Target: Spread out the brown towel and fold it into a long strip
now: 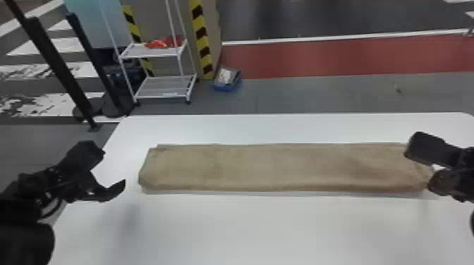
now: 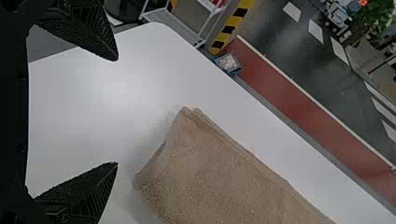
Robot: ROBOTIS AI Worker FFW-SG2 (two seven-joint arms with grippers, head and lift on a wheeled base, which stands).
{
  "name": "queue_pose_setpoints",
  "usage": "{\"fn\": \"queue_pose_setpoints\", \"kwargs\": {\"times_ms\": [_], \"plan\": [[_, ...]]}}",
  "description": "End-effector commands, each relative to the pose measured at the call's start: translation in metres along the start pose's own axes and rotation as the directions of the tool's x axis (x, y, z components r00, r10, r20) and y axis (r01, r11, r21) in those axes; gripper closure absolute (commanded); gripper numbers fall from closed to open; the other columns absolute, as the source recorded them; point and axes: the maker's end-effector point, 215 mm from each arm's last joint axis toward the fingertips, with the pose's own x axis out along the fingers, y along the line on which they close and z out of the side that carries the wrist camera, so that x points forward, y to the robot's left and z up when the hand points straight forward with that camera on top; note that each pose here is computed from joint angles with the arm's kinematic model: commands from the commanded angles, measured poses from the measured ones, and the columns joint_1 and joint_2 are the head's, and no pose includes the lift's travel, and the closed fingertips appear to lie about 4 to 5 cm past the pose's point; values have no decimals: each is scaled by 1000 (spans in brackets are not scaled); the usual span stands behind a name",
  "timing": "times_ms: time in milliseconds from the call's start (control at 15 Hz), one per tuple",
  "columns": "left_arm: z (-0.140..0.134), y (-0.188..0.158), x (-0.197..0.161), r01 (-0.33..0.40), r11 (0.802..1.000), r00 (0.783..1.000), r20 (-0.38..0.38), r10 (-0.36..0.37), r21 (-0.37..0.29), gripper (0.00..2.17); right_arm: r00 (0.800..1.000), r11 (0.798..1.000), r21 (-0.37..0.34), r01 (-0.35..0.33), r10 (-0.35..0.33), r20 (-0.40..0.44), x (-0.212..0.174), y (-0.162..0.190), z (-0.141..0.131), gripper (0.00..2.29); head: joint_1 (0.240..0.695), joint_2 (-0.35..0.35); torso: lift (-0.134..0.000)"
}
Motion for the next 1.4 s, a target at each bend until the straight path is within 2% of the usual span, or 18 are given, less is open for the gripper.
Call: {"fn": "queue_pose_setpoints", "kwargs": {"times_ms": [0,67,133,200,333,533,667,800,1000,1067,1133,1200,1333], "plan": [[36,-21,4,25,975,998,49,-37,223,174,1000,1000,10,7,-7,7,-5,2,-1,1511,695,140,-123],[48,-35,5,40,946,996,67,-65,320,235,1000,1000,13,7,-7,8,-6,3,-3,1511,695,127,-123],[56,-46,7,64,929,993,73,-97,365,259,1000,1000,18,9,-9,9,-7,4,-4,1511,695,112,-123],[58,-58,7,109,919,988,64,-144,380,259,1000,1000,19,6,-7,10,-7,6,-4,1511,695,94,-123],[66,-67,4,145,906,981,61,-184,398,259,1000,1000,27,11,-11,9,-9,5,-7,1511,695,54,-123],[67,-59,13,173,897,980,23,-199,408,262,1000,999,29,15,-15,13,-12,7,-7,1511,695,35,-123],[63,-54,25,216,884,974,-27,-225,414,269,1000,999,32,18,-19,13,-14,6,-8,1511,695,36,-123],[50,-56,37,273,873,962,-109,-250,404,363,1000,999,35,24,-24,19,-17,5,-5,1511,695,40,-123],[41,-58,46,316,858,949,-153,-277,404,397,999,999,38,21,-22,26,-20,6,-3,1511,695,54,-123],[41,-57,48,328,851,944,-169,-282,410,596,999,999,41,22,-23,27,-21,6,-4,1511,695,57,-123],[36,-56,48,345,857,937,-192,-292,383,812,999,999,41,21,-22,28,-22,6,-3,1511,695,59,-123],[36,-55,46,362,851,931,-202,-305,381,1042,999,999,43,20,-21,26,-21,6,-5,1511,695,61,-123],[34,-51,42,362,852,930,-206,-304,379,1345,999,998,51,22,-23,24,-22,5,-8,1511,695,66,-123]]}}
